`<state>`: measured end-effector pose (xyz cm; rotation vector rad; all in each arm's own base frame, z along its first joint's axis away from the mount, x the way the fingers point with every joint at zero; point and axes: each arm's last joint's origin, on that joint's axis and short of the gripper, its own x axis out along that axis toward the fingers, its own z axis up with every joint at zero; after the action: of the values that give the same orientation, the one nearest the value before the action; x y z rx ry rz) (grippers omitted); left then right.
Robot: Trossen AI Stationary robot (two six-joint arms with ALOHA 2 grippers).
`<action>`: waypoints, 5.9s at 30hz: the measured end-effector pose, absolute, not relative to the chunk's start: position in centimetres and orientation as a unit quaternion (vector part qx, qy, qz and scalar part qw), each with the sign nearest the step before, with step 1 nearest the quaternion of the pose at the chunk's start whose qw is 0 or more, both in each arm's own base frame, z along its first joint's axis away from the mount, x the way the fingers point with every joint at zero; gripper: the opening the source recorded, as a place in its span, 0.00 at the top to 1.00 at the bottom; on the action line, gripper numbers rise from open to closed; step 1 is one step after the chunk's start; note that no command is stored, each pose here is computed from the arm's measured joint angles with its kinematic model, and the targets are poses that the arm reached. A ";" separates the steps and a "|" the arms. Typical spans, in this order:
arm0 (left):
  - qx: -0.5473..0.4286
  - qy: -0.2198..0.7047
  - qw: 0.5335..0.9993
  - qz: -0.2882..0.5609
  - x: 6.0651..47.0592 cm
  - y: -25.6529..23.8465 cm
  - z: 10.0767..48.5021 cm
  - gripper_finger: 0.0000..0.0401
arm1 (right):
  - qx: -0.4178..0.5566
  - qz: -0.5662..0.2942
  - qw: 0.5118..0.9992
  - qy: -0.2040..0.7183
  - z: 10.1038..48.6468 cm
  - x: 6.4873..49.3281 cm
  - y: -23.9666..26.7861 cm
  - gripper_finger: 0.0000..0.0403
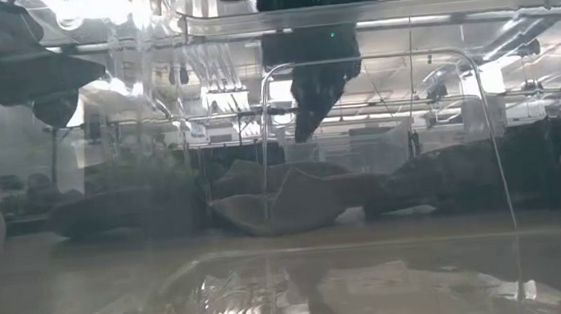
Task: Pick & Place hat
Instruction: Put the top brown cap into the top transparent bin
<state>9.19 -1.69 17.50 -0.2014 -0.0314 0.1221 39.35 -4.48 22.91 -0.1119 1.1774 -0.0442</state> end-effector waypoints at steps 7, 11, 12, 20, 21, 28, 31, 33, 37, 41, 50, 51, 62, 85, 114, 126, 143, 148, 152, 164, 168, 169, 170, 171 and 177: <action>-0.100 -0.015 0.993 0.061 9.2 -1.7 17.5 1.00 | -0.064 -0.019 0.802 0.594 20.9 40.8 -4.8 0.52; -0.100 -0.015 0.993 0.061 9.2 -1.7 17.5 1.00 | -0.080 -0.035 0.790 0.607 20.3 41.0 -4.9 0.52; -0.100 -0.015 0.993 0.061 9.2 -1.7 17.5 1.00 | -0.083 -0.038 0.790 0.607 20.3 41.0 -5.0 0.52; -0.100 -0.015 0.993 0.061 9.2 -1.7 17.5 1.00 | -0.110 -0.053 0.791 0.600 20.9 40.9 -5.4 0.56; -0.100 -0.015 0.993 0.061 9.2 -1.7 17.5 1.00 | -0.112 -0.050 0.791 0.600 20.9 40.9 -5.5 0.57; -0.100 -0.015 0.993 0.061 9.2 -1.7 17.5 1.00 | -0.091 -0.022 0.798 0.596 20.9 40.9 -5.6 0.63; -0.100 -0.015 0.993 0.061 9.2 -1.7 17.5 1.00 | -0.091 -0.021 0.798 0.596 20.9 40.9 -5.5 0.67; -0.100 -0.015 0.993 0.061 9.2 -1.7 17.5 1.00 | -0.091 -0.021 0.798 0.595 20.9 40.9 -5.6 0.70; -0.100 -0.015 0.993 0.061 9.2 -1.7 17.5 1.00 | -0.089 -0.021 0.796 0.598 20.6 41.0 -5.6 0.75; -0.100 -0.015 0.993 0.061 9.2 -1.7 17.5 1.00 | -0.089 -0.021 0.794 0.601 20.2 41.1 -5.6 0.79; -0.100 -0.015 0.993 0.061 9.2 -1.7 17.5 1.00 | -0.086 -0.018 0.785 0.613 19.9 40.9 -5.6 0.87; -0.100 -0.015 0.993 0.061 9.2 -1.7 17.5 1.00 | -0.085 -0.017 0.782 0.617 19.9 40.8 -5.6 0.89; -0.100 -0.015 0.993 0.061 9.2 -1.7 17.5 1.00 | -0.075 -0.017 0.770 0.633 20.7 40.5 -5.5 0.98; -0.100 -0.015 0.993 0.061 9.2 -1.7 17.5 1.00 | -0.089 -0.019 0.789 0.608 32.6 40.0 -5.4 0.98; -0.100 -0.014 0.993 0.061 9.2 -1.7 17.5 1.00 | -0.132 -0.140 0.820 0.539 42.4 34.6 -5.5 0.98; -0.100 -0.014 0.993 0.061 9.2 -1.7 17.5 1.00 | -0.136 -0.218 0.835 0.487 44.8 32.6 -8.7 0.98; -0.100 -0.014 0.993 0.061 9.2 -1.7 17.5 1.00 | -0.133 -0.273 0.830 0.468 45.2 31.6 -14.1 0.98; -0.100 -0.013 0.993 0.061 9.2 -1.7 17.5 1.00 | -0.138 -0.268 0.829 0.470 45.2 31.5 -14.4 0.98; -0.100 -0.013 0.993 0.061 9.2 -1.7 17.5 1.00 | -0.127 -0.258 0.835 0.470 45.1 31.3 -14.8 0.98; -0.100 -0.013 0.993 0.061 9.2 -1.7 17.5 1.00 | 0.034 -0.113 0.888 0.444 44.5 32.2 -12.3 0.85; -0.100 -0.013 0.993 0.061 9.2 -1.7 17.5 1.00 | 0.023 -0.118 0.870 0.478 43.8 32.5 -10.7 0.69; -0.100 -0.013 0.993 0.061 9.2 -1.7 17.5 1.00 | 0.025 -0.125 0.862 0.491 43.4 32.5 -10.5 0.65; -0.100 -0.014 0.993 0.061 9.2 -1.7 17.5 1.00 | 0.030 -0.133 0.853 0.505 43.0 32.5 -10.3 0.61; -0.100 -0.013 0.993 0.061 9.2 -1.7 17.5 1.00 | 0.036 -0.135 0.844 0.518 42.6 32.5 -10.1 0.57; -0.099 -0.013 0.993 0.061 9.2 -1.7 17.5 1.00 | 0.078 -0.119 0.797 0.587 39.4 32.9 -8.6 0.44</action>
<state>9.22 -1.70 17.46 -0.1994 -0.0265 0.1230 32.91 -8.57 39.36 0.1669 1.2608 -0.2549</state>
